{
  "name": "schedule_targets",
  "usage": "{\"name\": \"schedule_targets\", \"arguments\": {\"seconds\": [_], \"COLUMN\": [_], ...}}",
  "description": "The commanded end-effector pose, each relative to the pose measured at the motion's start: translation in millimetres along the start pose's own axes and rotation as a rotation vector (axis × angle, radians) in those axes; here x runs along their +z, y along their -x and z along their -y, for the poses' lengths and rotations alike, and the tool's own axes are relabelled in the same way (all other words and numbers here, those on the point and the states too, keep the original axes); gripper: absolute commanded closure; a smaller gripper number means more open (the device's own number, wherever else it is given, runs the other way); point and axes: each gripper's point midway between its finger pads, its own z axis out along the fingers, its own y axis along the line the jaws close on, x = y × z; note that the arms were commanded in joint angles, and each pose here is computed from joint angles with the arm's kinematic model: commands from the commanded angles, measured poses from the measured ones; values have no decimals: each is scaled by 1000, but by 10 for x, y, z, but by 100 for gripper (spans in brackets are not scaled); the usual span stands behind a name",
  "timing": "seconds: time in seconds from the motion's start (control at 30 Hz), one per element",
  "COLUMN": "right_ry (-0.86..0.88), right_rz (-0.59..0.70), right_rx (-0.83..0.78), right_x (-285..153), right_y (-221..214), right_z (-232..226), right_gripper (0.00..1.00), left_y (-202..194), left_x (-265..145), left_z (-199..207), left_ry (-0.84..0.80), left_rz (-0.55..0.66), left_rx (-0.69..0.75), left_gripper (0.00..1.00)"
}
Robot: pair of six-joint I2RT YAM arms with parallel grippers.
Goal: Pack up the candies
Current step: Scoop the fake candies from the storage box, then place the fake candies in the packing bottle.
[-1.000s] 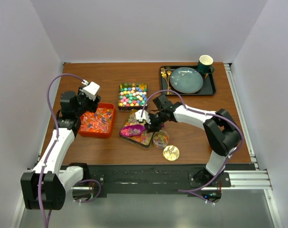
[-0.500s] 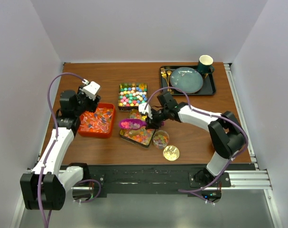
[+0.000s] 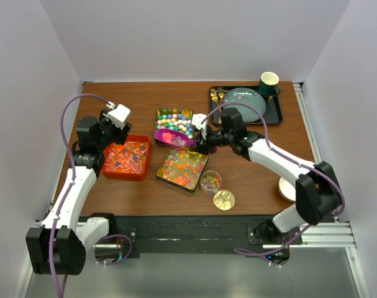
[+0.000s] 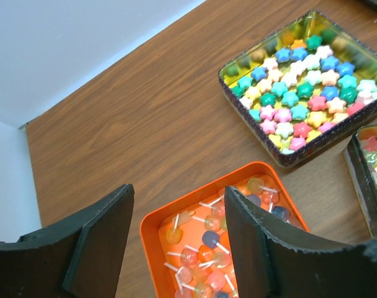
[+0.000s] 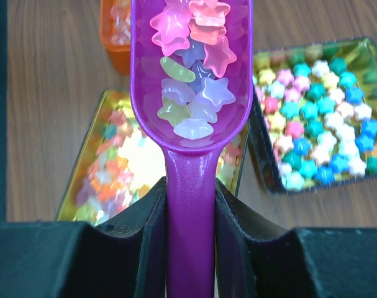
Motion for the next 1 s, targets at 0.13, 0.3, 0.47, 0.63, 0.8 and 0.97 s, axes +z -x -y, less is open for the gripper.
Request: {"name": "schedule_targets", "arguments": {"seconds": [0.13, 0.3, 0.47, 0.63, 0.8, 0.97], "right_ry": [-83, -63, -27, -20, 4, 22], "right_rz": [-160, -277, -379, -467, -510, -567], "right_rx": [6, -30, -76, -57, -44, -102], "right_x": [-854, -1242, -1497, -1668, -1807, -1968], "right_y": [-276, -558, -814, -1059, -1145, -1221], "right_z": [14, -243, -483, -616, -752, -832], "right_gripper": [100, 100, 100, 100, 100, 100], "left_y": [33, 40, 86, 164, 211, 260], "left_x": [25, 40, 64, 62, 57, 24], "left_z": [189, 201, 203, 182, 179, 185], "left_ry": [-55, -54, -66, -68, -74, -74], "left_rz": [113, 136, 151, 162, 173, 194], "left_rx": [-73, -78, -81, -85, -81, -81], "left_gripper": [35, 35, 35, 35, 35, 35]}}
